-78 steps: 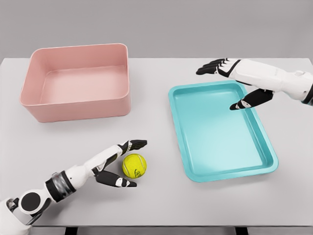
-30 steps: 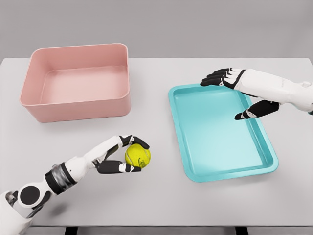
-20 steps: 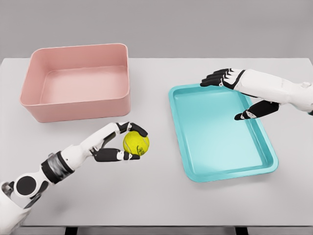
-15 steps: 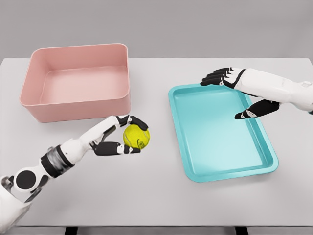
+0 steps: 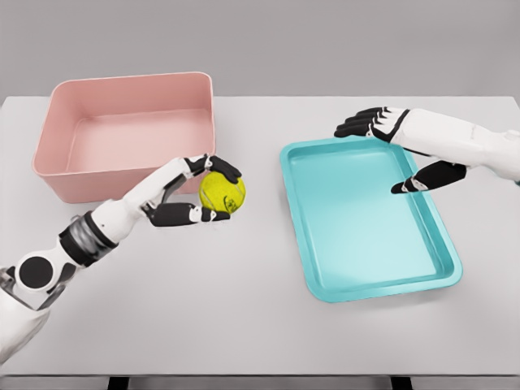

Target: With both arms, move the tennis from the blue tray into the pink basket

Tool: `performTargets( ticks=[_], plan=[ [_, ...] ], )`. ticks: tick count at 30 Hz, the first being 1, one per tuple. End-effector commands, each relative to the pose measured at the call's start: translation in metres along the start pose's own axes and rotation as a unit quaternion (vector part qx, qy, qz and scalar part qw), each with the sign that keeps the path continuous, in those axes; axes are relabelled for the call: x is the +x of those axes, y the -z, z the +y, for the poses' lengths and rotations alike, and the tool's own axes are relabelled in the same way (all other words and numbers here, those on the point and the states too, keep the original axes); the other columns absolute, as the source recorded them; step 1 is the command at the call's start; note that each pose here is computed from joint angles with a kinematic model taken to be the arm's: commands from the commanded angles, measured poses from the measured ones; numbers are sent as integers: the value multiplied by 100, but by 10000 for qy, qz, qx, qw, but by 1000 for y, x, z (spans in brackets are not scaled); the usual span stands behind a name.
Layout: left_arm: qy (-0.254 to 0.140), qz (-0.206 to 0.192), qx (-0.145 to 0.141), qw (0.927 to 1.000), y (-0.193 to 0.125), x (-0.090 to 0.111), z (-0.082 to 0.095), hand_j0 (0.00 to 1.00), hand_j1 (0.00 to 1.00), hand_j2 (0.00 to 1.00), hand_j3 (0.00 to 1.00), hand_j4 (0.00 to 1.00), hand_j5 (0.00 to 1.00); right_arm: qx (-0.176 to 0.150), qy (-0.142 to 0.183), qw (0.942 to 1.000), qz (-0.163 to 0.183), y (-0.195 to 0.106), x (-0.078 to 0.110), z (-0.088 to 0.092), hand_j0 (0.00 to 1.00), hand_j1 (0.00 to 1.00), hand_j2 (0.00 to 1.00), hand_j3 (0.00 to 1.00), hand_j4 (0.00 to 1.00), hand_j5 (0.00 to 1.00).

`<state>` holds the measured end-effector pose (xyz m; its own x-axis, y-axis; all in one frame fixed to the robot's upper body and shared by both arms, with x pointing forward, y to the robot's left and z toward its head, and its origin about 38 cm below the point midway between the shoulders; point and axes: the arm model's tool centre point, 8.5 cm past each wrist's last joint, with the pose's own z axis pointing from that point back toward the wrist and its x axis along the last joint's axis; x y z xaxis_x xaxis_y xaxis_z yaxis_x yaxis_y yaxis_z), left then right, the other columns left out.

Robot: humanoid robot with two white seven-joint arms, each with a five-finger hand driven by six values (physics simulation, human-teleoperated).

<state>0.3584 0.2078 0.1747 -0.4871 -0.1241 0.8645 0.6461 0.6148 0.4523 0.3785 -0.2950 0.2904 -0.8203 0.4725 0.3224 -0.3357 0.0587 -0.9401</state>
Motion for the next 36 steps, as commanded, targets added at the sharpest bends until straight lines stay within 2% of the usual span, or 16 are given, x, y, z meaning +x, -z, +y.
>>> performTargets(
  ticks=[1,4,10,18,25,29,36],
  plan=[
    [-36,-16,31,10000,0,1,2,52,52,52,52,52,52,-1,25,10000,15,-1,0,0,100,100,100,100,100,100],
    [54,-110,119,9999,5,7,15,52,52,52,52,52,52,-22,110,9999,-29,4,0,5,100,100,100,100,100,100],
    [255,-151,296,9991,9,15,37,51,51,51,51,51,51,-37,101,9999,-54,4,1,5,100,100,100,100,100,100],
    [347,24,567,9978,12,11,68,51,51,51,51,51,51,-69,-1,9999,-147,5,3,1,100,100,100,100,100,100],
    [332,365,873,9950,8,-9,98,51,51,51,51,51,51,-65,15,9999,-134,5,3,2,100,100,100,100,100,100],
    [340,535,996,9930,4,-18,109,51,51,51,51,51,51,-64,0,9999,-135,4,3,1,100,100,100,100,100,100],
    [380,904,1395,9854,-13,-38,140,51,51,51,51,51,51,-68,8,9999,-135,5,3,1,100,100,100,100,100,100]
  ],
)
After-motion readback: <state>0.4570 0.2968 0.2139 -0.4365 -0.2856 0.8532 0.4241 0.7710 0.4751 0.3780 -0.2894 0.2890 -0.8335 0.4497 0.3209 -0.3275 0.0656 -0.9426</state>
